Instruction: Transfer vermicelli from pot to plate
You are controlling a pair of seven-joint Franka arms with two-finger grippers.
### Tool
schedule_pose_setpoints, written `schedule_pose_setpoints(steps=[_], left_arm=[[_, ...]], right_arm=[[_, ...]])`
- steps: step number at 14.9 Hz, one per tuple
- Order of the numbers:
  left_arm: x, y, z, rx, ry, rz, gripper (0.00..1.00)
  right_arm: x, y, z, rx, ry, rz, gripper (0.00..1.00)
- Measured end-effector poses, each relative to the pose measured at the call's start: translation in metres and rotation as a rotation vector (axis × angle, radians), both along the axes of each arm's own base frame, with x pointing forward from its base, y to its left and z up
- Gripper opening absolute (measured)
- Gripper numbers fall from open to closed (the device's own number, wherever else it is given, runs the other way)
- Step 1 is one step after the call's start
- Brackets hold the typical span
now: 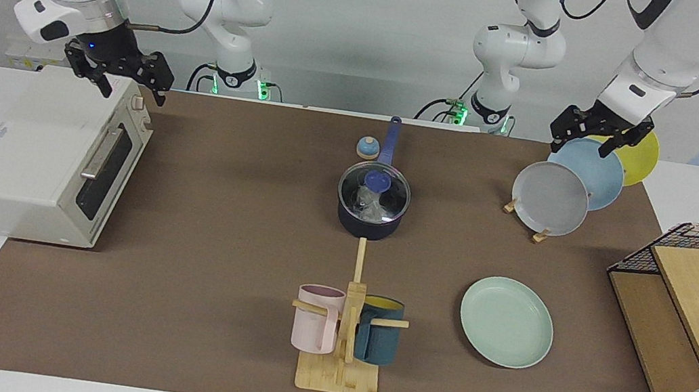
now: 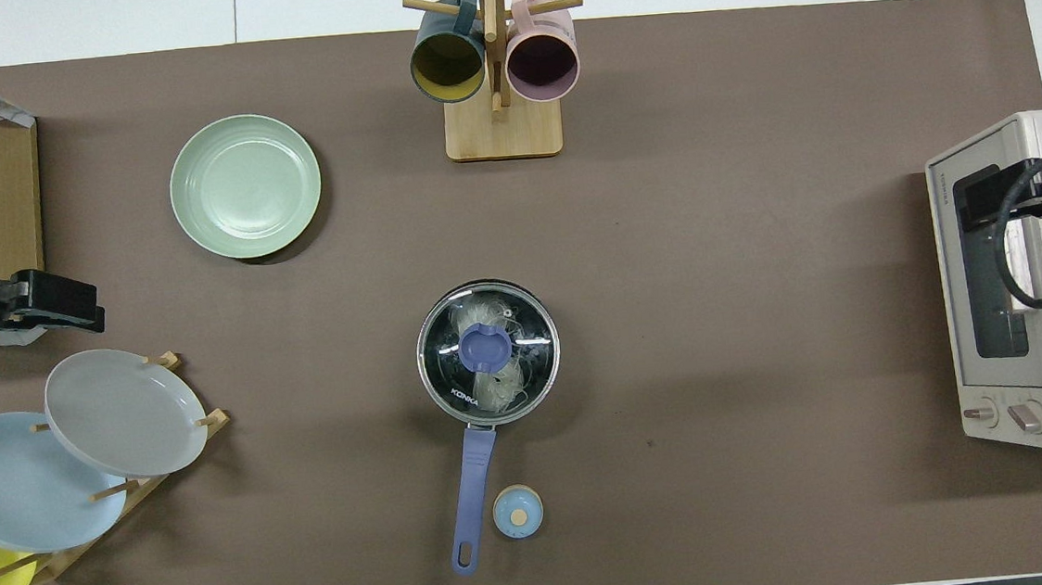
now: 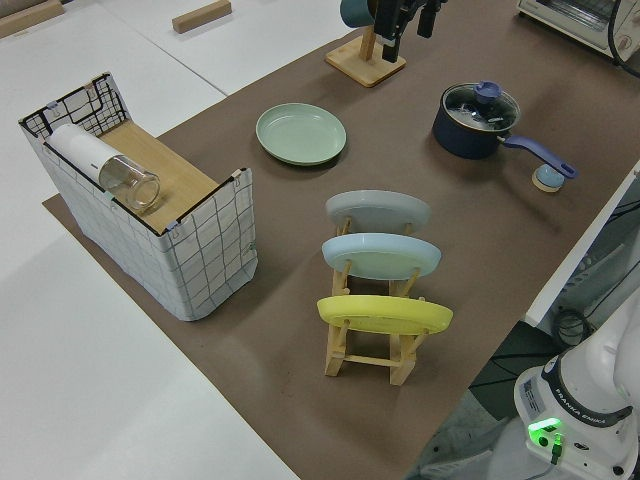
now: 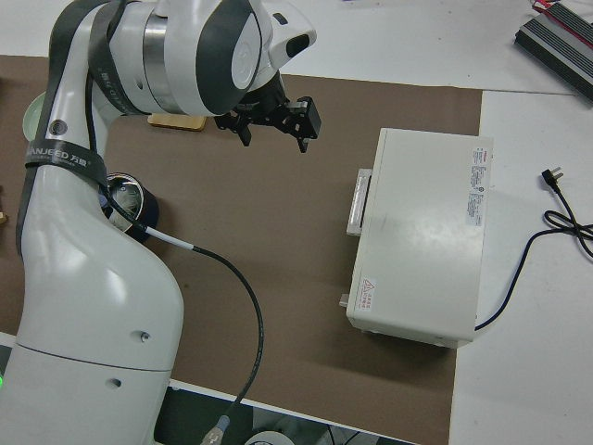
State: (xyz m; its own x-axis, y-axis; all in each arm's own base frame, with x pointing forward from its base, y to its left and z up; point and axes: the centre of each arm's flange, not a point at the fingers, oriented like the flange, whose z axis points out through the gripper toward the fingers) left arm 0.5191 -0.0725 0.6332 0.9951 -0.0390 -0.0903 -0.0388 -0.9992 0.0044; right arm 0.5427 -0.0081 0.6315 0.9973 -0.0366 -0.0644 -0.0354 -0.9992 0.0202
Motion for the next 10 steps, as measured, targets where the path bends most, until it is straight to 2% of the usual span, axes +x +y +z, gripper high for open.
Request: schedule_pose_setpoints(steps=[10], left_arm=[[0.0, 0.0, 0.0, 0.0, 0.0, 0.0, 1.0]], right_arm=[[0.0, -0.0011, -0.0001, 0.007, 0.0, -0.003, 1.0]])
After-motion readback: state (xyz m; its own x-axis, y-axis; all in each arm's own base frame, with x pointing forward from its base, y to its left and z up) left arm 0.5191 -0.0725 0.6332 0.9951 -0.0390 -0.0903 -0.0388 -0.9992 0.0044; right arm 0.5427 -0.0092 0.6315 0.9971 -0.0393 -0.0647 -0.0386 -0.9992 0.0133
